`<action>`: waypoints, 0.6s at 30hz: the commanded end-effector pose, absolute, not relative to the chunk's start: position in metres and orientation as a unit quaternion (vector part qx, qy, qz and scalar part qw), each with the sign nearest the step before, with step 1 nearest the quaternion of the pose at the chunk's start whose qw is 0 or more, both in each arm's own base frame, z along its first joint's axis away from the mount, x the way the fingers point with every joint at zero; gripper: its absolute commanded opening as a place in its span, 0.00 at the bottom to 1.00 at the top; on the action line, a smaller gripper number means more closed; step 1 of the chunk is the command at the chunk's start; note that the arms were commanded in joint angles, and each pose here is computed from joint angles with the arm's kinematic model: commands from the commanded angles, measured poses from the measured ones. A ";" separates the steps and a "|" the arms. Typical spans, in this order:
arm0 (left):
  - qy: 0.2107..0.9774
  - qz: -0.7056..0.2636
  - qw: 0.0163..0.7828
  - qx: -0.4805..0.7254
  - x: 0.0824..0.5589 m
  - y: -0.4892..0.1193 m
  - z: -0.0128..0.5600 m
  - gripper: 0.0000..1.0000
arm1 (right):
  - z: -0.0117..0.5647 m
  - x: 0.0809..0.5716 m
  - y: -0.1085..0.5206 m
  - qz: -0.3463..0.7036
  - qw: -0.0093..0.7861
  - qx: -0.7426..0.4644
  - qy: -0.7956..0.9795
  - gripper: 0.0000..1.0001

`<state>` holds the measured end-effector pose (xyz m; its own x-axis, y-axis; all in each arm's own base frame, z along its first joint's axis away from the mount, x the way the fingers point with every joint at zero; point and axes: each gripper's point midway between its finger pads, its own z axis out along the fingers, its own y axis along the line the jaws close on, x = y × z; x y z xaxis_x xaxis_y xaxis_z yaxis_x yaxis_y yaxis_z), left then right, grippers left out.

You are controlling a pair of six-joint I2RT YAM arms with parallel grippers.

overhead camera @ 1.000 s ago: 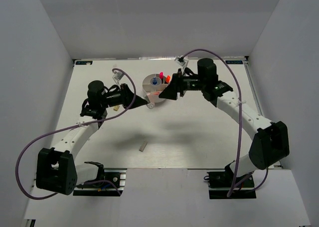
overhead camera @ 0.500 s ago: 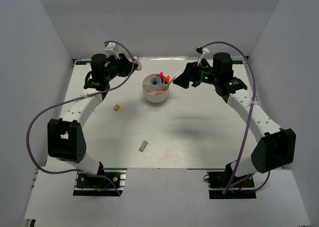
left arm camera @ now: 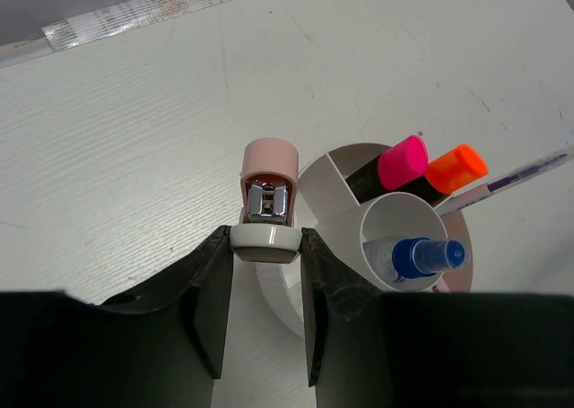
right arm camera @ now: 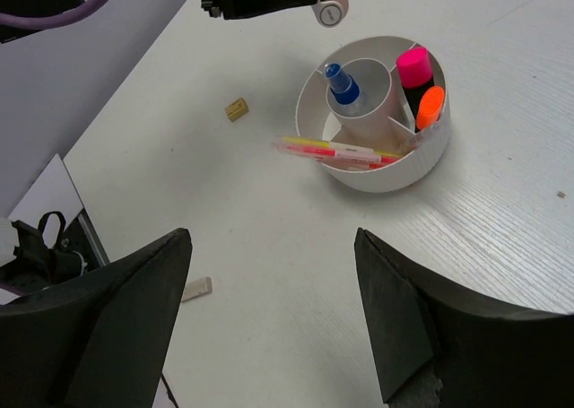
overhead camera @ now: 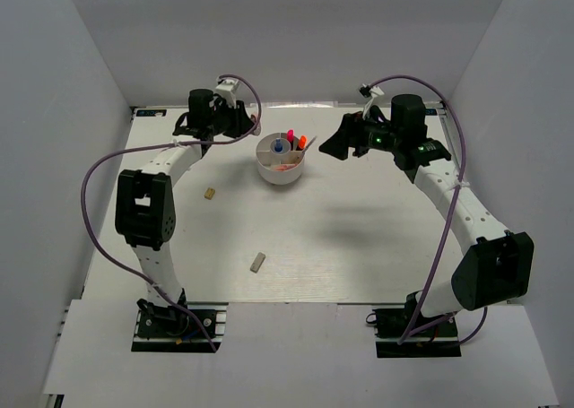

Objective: Sort the stationery into containers
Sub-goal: Place the stapler in the storage box.

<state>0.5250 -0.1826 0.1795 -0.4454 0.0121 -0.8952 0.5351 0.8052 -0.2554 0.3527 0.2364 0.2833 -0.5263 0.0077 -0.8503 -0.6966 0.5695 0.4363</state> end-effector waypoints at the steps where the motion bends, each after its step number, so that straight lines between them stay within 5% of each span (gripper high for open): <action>1: 0.774 -0.283 0.528 0.206 0.527 -0.195 0.218 0.00 | 0.302 0.350 0.237 0.419 0.451 -0.238 0.752 0.78; 18: 0.777 -0.312 0.488 0.248 0.513 -0.228 0.191 0.05 | 0.299 0.351 0.242 0.434 0.437 -0.239 0.750 0.78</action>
